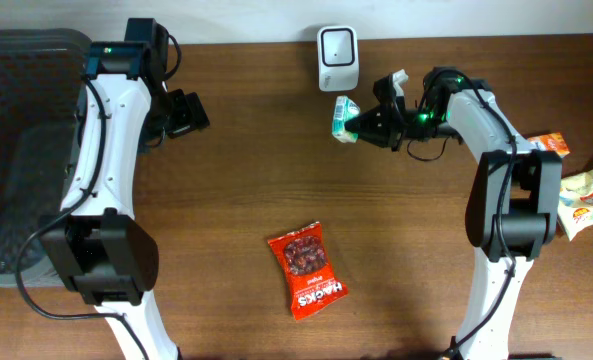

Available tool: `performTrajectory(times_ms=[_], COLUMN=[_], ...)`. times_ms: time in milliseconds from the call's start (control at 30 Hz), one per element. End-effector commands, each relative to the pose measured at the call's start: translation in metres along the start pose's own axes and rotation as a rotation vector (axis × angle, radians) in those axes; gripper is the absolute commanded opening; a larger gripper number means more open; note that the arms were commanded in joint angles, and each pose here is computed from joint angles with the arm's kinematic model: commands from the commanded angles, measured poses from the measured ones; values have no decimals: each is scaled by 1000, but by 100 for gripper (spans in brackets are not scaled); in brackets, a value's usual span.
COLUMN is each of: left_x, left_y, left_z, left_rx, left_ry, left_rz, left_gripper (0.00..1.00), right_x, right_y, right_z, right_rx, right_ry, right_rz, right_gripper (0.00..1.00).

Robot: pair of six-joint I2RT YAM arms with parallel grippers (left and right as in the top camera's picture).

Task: Scan the item barcode

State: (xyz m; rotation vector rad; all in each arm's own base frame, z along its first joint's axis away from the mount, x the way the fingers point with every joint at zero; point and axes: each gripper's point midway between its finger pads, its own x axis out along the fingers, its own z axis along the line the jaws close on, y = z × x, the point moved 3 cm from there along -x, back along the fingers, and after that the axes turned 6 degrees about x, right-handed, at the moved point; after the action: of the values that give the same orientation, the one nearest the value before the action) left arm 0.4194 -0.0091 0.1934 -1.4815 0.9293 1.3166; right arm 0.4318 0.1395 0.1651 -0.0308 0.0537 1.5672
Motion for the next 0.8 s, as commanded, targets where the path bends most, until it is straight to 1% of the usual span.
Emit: performTrajectory(times_ms=[0,67,100,133,167,233,267,300,333,400,467,533,633,767], left_x=[-10,-10,-10,-10,-10,-9,-8,-7,-5,-1,3,12,25,29], left_y=[-4,-8,-8,-8,-7,-9,-12,-13,-15,-16,-16,-16,-12,-10], left_z=[4,3,3,3,3,3,2,1,0,0,0,-1,-6,-19], left_rx=[-22,-23,-23,-23,-23,-23,-23,-24,-24,-24,-23,-21,-8,22], left_ry=[11,16,16,16,15,18,21,22,23,22,18,12,0,3], left_rz=[-37,-51,-53,-52,-51,-57,-66,-71,-74,-71,-60,-40,1,5], left_gripper=[99,99,99,99,99,99,99,99,99,99,99,99,99,99], right_x=[-2,-14,-24,-31,-36,-52,-60,-63,-66,-58,-42,-14,5,7], right_y=[-12,-28,-38,-47,-57,-84,-99,-109,-123,-138,-152,-172,-183,-184], right_z=[0,-27,-32,-28,-17,15,32,43,55,66,68,58,38,28], right_rx=[-31,81,102,90,56,-61,-154,-219,-304,-439,-570,-741,-805,-800], right_ry=[120,495,675,805,897,1128,1255,1340,1447,1554,1613,1648,1656,1663], right_rz=[-9,-82,-142,-198,-253,-440,-548,-633,-750,-836,-845,-793,-760,-744], right_gripper=[4,4,4,4,4,4,4,4,4,4,4,4,4,4])
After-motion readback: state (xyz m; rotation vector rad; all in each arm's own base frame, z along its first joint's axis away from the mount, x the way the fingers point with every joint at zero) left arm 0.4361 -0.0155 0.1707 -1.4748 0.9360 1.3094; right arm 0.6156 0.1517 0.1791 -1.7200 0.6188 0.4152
